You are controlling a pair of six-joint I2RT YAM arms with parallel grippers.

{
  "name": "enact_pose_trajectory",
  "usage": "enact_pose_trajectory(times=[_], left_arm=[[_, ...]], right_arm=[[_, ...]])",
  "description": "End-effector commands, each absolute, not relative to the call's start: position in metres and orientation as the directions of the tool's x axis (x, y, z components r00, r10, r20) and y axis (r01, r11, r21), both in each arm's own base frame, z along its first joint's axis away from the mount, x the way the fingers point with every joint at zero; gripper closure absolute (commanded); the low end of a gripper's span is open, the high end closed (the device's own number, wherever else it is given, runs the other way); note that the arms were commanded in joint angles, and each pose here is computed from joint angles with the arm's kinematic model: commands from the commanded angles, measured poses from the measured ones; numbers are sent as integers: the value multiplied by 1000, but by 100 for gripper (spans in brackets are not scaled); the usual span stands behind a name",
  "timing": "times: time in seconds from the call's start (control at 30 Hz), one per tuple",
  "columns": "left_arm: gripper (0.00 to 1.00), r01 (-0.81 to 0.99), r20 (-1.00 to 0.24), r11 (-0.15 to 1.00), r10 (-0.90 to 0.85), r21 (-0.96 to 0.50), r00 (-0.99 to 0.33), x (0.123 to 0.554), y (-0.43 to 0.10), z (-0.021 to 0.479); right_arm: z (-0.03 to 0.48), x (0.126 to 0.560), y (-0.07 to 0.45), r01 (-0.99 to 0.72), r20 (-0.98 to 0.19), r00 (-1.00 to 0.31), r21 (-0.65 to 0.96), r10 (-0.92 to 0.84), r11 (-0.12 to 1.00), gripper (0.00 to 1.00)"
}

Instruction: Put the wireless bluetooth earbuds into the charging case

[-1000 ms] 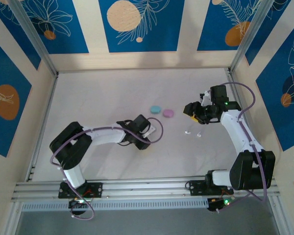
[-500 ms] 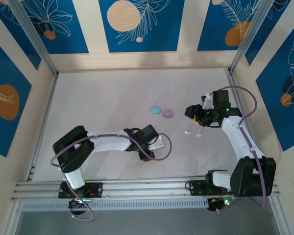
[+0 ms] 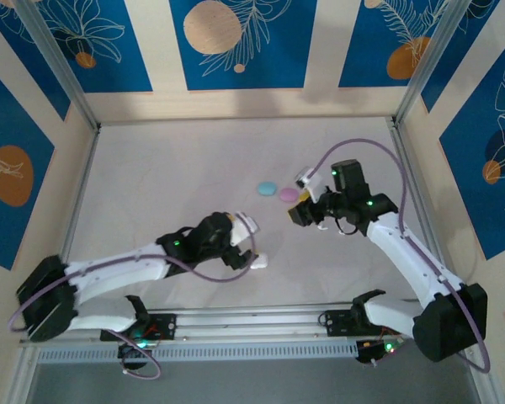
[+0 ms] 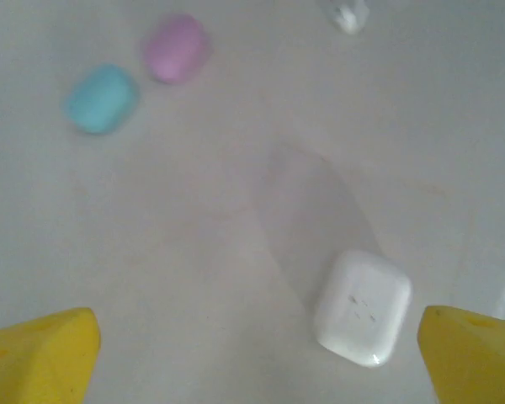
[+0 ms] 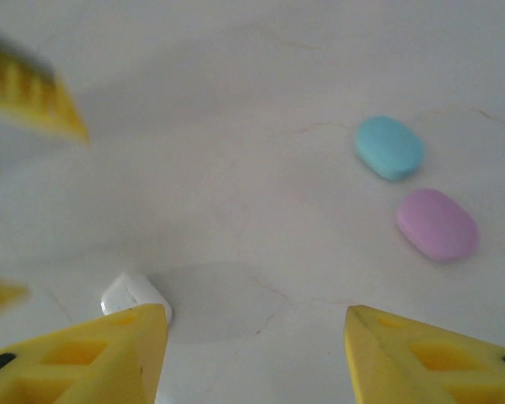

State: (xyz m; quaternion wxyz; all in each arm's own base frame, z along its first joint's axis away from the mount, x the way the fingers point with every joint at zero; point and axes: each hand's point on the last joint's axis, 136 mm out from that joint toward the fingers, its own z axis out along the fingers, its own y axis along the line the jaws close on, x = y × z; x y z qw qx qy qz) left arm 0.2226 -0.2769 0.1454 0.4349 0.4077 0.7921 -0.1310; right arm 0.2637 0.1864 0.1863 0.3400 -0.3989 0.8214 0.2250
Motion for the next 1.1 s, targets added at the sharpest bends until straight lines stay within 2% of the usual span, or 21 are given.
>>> enact_pose_trajectory(times=[0.0, 0.2, 0.3, 0.43, 0.6, 0.63, 0.8, 1.07], left_arm=[[1, 582, -905, 813, 249, 2, -346, 243, -243, 176], [0, 321, -907, 921, -69, -218, -416, 261, -167, 183], [0, 256, -878, 920, -157, -297, -453, 267, -152, 178], [0, 216, -855, 908, -228, -359, -465, 272, -146, 175], [0, 175, -836, 905, -266, -388, -480, 279, -140, 171], [0, 176, -836, 903, -270, -392, -478, 279, -140, 172], [0, 182, -834, 901, -266, -393, -482, 280, -140, 171], [0, 181, -830, 903, -259, -390, -494, 279, -139, 169]], right_arm=[[151, 244, 194, -934, -654, -260, -16, -711, 356, 45], [117, 214, 229, -994, -634, -61, -31, -771, 104, 46], [109, 199, 244, -999, -639, 25, -38, -769, -1, 45], [87, 187, 256, -995, -598, 95, -44, -796, -85, 44], [57, 182, 261, -992, -524, 123, -45, -843, -117, 44], [53, 183, 262, -991, -515, 130, -53, -847, -120, 39], [33, 195, 264, -991, -459, 123, -98, -880, -87, 39], [23, 190, 268, -994, -454, 110, -40, -884, -103, 41]])
